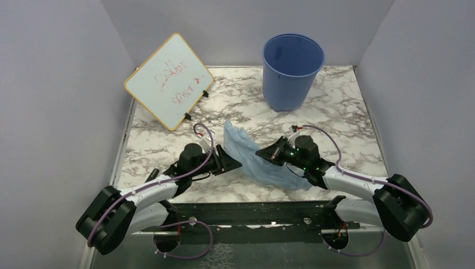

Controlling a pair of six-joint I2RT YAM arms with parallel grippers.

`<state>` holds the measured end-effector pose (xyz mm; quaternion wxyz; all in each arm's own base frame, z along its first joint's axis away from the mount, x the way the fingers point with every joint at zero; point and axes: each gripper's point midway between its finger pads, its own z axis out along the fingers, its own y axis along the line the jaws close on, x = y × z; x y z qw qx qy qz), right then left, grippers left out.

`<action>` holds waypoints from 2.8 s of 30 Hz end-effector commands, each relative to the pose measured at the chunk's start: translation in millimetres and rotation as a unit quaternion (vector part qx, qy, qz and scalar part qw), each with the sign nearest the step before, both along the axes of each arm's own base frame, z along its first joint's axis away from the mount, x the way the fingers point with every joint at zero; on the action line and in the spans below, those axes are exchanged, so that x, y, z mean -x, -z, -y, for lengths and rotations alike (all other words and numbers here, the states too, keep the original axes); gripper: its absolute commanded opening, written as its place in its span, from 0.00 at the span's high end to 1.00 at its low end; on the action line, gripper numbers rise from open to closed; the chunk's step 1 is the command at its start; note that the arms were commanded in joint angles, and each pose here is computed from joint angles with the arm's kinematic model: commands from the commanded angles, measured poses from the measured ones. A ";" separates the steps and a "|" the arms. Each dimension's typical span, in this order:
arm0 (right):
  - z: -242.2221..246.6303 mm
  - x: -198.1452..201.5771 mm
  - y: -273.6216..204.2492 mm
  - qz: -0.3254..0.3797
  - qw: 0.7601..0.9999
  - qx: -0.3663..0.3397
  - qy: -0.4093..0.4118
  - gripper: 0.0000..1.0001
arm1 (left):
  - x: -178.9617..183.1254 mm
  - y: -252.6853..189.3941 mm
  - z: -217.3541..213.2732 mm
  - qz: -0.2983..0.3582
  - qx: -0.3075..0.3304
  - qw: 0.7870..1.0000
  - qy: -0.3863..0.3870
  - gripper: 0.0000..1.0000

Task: Put the trash bags into the trash bin
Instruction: Unfold the trash bag at the center of the board.

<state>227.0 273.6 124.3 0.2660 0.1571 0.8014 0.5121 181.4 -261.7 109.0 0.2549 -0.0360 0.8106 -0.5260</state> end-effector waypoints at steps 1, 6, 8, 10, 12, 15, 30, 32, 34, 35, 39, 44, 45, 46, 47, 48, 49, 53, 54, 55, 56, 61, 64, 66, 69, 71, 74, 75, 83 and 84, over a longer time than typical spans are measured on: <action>-8.8 1.1 -23.0 0.022 0.999 -0.023 -0.021 0.98 | -8.7 -10.6 8.4 0.016 0.023 1.000 -0.005 0.56; -7.6 -1.1 -23.5 0.037 0.999 0.004 -0.027 0.98 | -9.4 -7.7 8.5 0.016 0.022 1.000 -0.007 0.87; -2.1 -7.0 -25.0 0.059 0.997 0.042 -0.022 0.98 | -7.3 1.6 3.2 0.012 -0.004 1.000 -0.006 0.99; 12.6 -17.7 -27.7 0.083 0.991 0.104 0.001 0.98 | -11.5 19.3 -11.0 0.005 -0.081 0.996 -0.019 1.00; 32.7 -24.8 -24.6 0.097 0.979 0.178 0.023 0.98 | -17.7 28.2 -31.2 0.008 -0.164 0.986 -0.040 1.00; 70.5 -36.6 -21.6 0.117 0.947 0.291 0.063 0.98 | -27.0 20.2 -54.9 0.028 -0.238 0.969 -0.067 1.00; 103.9 -12.1 -5.5 0.109 0.906 0.409 -0.007 0.83 | -33.7 -14.5 -83.1 0.067 -0.322 0.941 -0.074 1.00; 95.6 -9.3 -12.6 0.115 0.908 0.401 -0.032 0.68 | -29.1 -20.5 -71.1 0.080 -0.313 0.946 -0.027 1.00; 89.4 -10.4 -23.3 0.123 0.913 0.388 -0.037 0.55 | -23.6 -21.2 -60.4 0.082 -0.309 0.947 0.021 1.00; 85.2 -11.7 -30.2 0.131 0.916 0.377 -0.037 0.47 | -20.0 -19.8 -56.1 0.078 -0.308 0.947 0.043 1.00; 54.5 -14.6 -56.9 0.185 0.933 0.303 -0.063 0.35 | -11.6 -10.3 -46.6 0.062 -0.307 0.945 0.097 1.00; 37.3 -31.2 -55.1 0.184 0.933 0.301 -0.073 0.34 | -6.2 -1.8 -42.0 0.048 -0.303 0.944 0.119 1.00; 36.6 -35.2 -50.4 0.177 0.930 0.313 -0.077 0.34 | -5.4 -0.9 -41.4 0.047 -0.301 0.945 0.121 1.00; 31.0 -36.0 -48.7 0.180 0.926 0.317 -0.098 0.36 | -5.1 -0.7 -40.8 0.048 -0.300 0.945 0.123 1.00; 19.6 -30.7 -42.9 0.187 0.921 0.310 -0.145 0.38 | -4.3 0.6 -40.5 0.046 -0.300 0.945 0.124 1.00; 6.8 -24.2 -37.5 0.190 0.915 0.298 -0.196 0.39 | -3.2 2.2 -40.5 0.044 -0.300 0.945 0.126 1.00; -1.8 -19.7 -30.9 0.178 0.909 0.294 -0.235 0.43 | -2.9 3.5 -40.2 0.043 -0.299 0.945 0.127 1.00; -9.5 -35.4 -0.4 0.129 0.899 0.332 -0.255 0.46 | -1.8 11.3 -40.9 0.034 -0.303 0.944 0.126 1.00; -10.0 -40.4 3.3 0.132 0.896 0.340 -0.253 0.46 | -1.6 12.6 -41.1 0.032 -0.303 0.944 0.126 1.00; -8.6 -46.0 6.9 0.131 0.894 0.351 -0.245 0.46 | -0.9 13.8 -41.1 0.031 -0.303 0.944 0.127 1.00; -6.1 -51.7 9.4 0.131 0.890 0.365 -0.238 0.46 | -0.2 14.7 -41.4 0.030 -0.303 0.944 0.126 1.00; 2.0 -63.2 31.3 0.113 0.858 0.439 -0.242 0.43 | -0.5 16.9 -44.0 0.029 -0.307 0.944 0.119 1.00; -10.6 -56.0 45.7 0.112 0.859 0.415 -0.279 0.44 | -1.8 16.0 -43.1 0.030 -0.306 0.945 0.116 1.00; -13.7 -56.0 53.4 0.108 0.857 0.416 -0.284 0.51 | -2.4 16.3 -43.1 0.031 -0.305 0.945 0.114 1.00; -8.8 -63.7 53.3 0.107 0.853 0.436 -0.267 0.80 | -3.3 18.9 -44.3 0.028 -0.306 0.946 0.106 1.00; -4.7 -69.7 41.1 0.123 0.856 0.441 -0.241 0.96 | -5.2 19.9 -46.2 0.029 -0.308 0.946 0.094 0.97; -1.4 -74.8 15.2 0.150 0.870 0.427 -0.194 0.99 | -13.7 21.5 -54.8 0.025 -0.318 0.947 0.044 0.62; 0.4 -75.9 6.3 0.159 0.876 0.419 -0.178 0.99 | -16.0 20.5 -57.2 0.027 -0.318 0.947 0.030 0.50; 12.1 -61.9 -28.1 0.136 0.955 0.204 -0.166 0.99 | -32.8 -16.5 -64.1 0.077 -0.234 0.966 -0.076 0.03; 12.3 -59.2 -32.1 0.131 0.962 0.168 -0.173 0.99 | -32.6 -21.2 -61.8 0.085 -0.216 0.970 -0.073 0.01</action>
